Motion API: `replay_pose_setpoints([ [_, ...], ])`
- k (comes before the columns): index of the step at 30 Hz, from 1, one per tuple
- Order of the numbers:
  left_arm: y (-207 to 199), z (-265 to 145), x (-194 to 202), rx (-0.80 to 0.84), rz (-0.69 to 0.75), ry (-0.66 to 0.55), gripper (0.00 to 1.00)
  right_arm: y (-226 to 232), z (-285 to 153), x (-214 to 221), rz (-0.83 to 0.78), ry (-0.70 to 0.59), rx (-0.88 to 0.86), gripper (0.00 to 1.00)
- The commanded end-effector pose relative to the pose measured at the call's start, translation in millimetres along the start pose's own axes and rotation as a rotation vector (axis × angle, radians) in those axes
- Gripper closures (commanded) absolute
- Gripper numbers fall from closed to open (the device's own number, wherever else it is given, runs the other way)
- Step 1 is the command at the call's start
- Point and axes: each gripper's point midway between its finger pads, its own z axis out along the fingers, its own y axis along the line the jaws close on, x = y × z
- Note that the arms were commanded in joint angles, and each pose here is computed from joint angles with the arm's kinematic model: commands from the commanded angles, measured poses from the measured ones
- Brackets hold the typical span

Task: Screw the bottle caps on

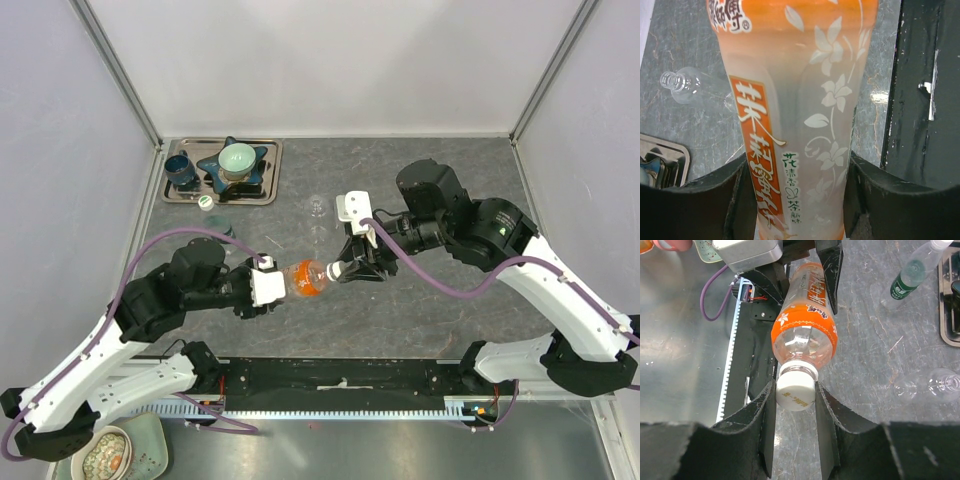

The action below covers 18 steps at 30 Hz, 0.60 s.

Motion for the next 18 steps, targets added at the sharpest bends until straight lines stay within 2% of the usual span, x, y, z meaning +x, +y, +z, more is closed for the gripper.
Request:
replay_pose_setpoints([
  [1,16.3,-5.7,-26.7,-0.048,0.043,-0.081,0.52,10.6,1.7,-3.4,-0.020,-0.019,-0.065,0.65],
  [8,30.6,-4.3,-32.3,-0.107,-0.010,-0.093,0.57,1.1,4.5,-0.9,-0.007,-0.006,-0.020,0.65],
  [13,44.7,-7.8,-42.0,-0.168,-0.101,-0.104,0.57,-14.3,16.9,-6.0,0.043,-0.064,0.042,0.67],
  [18,50.2,-11.8,-51.4,-0.183,-0.116,-0.127,0.57,-19.0,27.8,-9.9,0.069,-0.091,0.031,0.68],
])
